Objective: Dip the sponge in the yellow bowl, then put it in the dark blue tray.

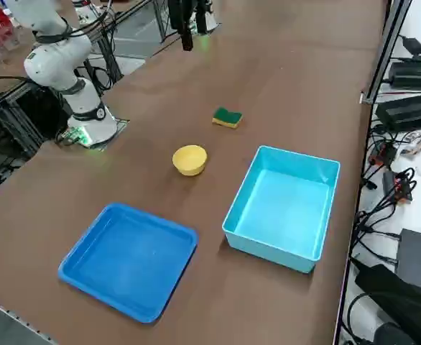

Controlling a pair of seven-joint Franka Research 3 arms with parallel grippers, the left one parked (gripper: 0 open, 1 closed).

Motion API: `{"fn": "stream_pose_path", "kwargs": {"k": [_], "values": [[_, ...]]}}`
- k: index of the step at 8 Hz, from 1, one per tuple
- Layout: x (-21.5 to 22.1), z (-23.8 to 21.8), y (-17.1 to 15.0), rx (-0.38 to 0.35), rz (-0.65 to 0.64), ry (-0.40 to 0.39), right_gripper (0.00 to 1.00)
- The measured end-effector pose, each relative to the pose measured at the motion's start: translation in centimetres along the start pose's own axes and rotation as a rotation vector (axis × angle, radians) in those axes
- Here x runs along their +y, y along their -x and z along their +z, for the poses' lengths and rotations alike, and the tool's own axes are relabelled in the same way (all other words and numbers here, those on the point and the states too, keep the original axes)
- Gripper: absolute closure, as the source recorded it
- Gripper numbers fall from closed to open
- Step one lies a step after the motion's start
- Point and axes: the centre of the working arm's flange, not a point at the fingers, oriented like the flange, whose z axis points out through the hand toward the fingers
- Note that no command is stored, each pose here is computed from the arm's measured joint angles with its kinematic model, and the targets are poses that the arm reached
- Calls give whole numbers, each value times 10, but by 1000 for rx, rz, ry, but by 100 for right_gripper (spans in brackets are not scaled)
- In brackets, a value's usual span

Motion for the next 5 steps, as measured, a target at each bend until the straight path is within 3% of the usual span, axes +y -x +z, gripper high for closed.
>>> {"fn": "stream_pose_path", "kwargs": {"k": [3,5], "values": [[-20,7,-5,-10,48,1,0],[-75,48,-23,-65,-2,13,0]]}}
